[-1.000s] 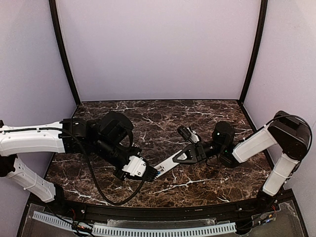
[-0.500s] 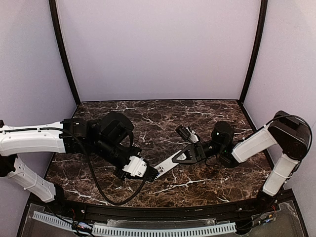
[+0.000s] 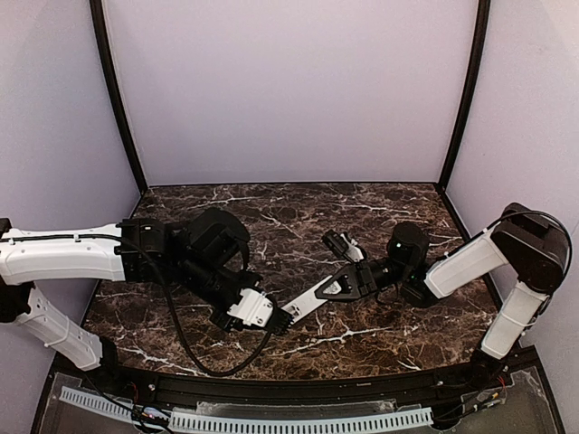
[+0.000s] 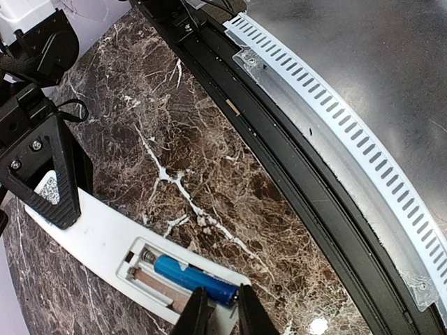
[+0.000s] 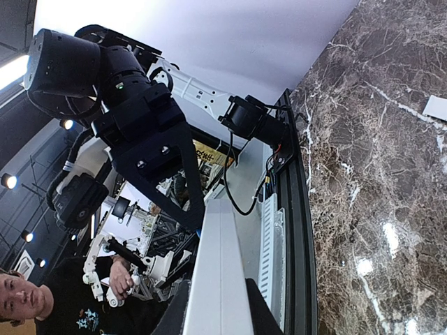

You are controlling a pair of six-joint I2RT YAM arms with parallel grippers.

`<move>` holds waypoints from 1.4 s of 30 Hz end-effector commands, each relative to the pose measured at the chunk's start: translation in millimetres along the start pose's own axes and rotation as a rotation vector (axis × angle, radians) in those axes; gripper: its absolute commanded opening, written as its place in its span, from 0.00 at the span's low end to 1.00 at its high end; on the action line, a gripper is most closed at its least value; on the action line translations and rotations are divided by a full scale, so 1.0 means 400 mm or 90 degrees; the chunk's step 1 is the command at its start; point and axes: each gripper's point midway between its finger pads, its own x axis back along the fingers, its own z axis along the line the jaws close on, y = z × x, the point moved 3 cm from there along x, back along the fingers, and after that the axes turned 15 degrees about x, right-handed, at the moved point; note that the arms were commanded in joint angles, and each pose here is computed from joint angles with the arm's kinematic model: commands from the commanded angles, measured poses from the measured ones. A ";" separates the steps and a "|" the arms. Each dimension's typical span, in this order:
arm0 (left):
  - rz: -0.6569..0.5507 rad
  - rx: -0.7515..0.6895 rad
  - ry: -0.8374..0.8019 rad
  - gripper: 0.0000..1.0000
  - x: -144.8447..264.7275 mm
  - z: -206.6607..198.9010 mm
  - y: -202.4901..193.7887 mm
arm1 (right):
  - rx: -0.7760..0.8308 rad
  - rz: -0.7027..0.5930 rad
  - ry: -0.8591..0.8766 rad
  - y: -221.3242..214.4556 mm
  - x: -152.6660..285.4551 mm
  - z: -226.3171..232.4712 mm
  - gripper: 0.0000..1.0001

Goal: Load the batteries into the remote control
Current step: Press the battery in the battery compartment.

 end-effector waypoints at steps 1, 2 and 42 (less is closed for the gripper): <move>0.017 0.000 -0.006 0.15 -0.001 -0.003 -0.001 | 0.032 -0.004 0.016 0.018 -0.011 0.016 0.00; 0.018 0.003 -0.005 0.15 -0.002 -0.001 -0.001 | 0.031 -0.003 0.015 0.017 -0.011 0.015 0.00; 0.132 0.078 0.003 0.09 -0.097 0.032 -0.056 | 0.058 -0.018 0.041 0.031 -0.011 0.056 0.00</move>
